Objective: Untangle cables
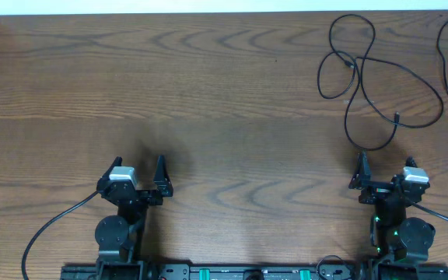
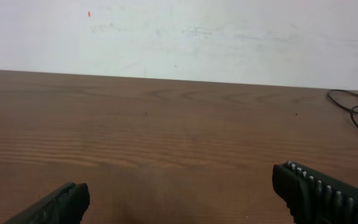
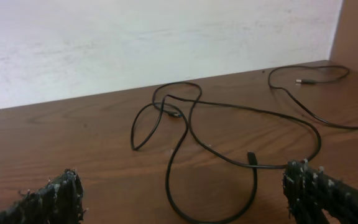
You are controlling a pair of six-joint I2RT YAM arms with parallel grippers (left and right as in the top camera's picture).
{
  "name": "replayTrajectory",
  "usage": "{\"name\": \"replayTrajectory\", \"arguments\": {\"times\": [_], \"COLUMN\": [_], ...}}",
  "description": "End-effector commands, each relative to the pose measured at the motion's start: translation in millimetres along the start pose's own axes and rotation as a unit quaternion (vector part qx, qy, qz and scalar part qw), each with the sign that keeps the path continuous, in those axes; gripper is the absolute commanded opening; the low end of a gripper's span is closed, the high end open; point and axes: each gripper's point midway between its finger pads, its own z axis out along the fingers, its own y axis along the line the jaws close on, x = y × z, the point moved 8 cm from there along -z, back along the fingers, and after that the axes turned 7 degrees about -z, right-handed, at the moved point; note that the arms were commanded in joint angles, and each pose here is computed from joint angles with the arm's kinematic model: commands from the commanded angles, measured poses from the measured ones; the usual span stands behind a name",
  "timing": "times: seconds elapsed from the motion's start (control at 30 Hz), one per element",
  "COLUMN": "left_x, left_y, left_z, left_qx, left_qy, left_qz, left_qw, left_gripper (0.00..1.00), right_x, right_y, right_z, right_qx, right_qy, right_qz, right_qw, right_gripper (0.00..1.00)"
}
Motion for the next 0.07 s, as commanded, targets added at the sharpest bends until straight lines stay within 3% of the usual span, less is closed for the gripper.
{"name": "replayTrajectory", "arguments": {"times": [0.0, 0.03], "left_x": [11.3, 11.3], "left_y": [2.1, 2.1], "left_z": [0.7, 0.7], "left_qx": [-0.001, -0.001], "left_qy": [0.024, 0.024], "left_qz": [0.008, 0.008], "left_qw": [1.0, 1.0], "left_gripper": [0.99, 0.99], "right_x": [0.6, 0.6], "right_y": [0.2, 0.2], "right_z": [-0.2, -0.2], "right_qx": [0.0, 0.0], "right_qy": [0.0, 0.0], "right_qz": [0.006, 0.006], "right_qw": [1.0, 1.0], "right_gripper": [0.99, 0.99]}}
